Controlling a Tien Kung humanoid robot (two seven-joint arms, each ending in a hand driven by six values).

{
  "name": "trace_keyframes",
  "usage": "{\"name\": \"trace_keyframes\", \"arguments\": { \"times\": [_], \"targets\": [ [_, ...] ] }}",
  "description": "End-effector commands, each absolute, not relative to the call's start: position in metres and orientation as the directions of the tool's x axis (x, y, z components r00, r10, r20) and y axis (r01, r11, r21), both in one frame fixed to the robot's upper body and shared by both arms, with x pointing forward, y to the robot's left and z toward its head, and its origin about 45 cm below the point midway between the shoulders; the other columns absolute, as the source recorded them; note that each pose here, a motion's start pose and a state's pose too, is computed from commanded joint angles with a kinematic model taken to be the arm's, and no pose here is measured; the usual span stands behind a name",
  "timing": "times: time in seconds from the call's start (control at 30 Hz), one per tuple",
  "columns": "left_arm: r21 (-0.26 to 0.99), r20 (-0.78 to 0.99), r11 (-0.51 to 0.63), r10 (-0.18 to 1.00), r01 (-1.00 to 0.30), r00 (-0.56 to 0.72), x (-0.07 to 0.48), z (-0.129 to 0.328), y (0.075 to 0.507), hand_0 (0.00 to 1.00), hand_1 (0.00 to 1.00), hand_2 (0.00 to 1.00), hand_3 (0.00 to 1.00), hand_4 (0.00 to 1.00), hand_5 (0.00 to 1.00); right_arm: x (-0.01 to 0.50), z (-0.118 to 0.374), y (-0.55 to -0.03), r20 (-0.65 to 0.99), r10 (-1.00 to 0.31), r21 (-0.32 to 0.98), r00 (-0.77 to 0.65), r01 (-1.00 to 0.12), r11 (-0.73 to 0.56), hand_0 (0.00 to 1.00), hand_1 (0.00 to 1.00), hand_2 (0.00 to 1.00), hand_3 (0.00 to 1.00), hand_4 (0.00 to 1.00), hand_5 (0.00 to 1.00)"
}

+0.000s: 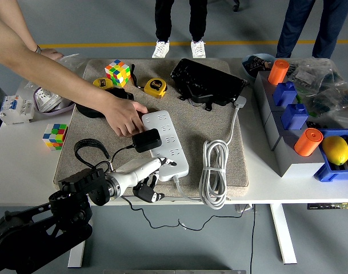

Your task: Put the plug near the board,insert it into the board,press the button,pull the plug out

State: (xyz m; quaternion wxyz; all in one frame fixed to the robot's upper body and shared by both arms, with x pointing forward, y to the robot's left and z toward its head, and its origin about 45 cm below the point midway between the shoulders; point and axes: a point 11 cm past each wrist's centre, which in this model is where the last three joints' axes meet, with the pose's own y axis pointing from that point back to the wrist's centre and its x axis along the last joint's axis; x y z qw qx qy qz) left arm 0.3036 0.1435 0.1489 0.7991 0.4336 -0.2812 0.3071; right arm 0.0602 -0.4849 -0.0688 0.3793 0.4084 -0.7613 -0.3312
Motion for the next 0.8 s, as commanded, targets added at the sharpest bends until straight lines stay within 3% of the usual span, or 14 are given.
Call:
{"name": "trace_keyframes", "arguments": {
  "times": [0.8],
  "targets": [
    [0.557, 0.719, 0.395, 0.212, -0.731, 0.662, 0.3047, 0.1415, 0.1512, 0.053, 0.112, 0.165, 0.884, 0.79, 0.002, 0.0598, -0.0688, -0.4847, 0.306, -0.872, 0.813, -0.382, -0.372, 0.448, 0.608, 0.611, 0.568, 0.541, 0.704, 0.229]
  ]
}}
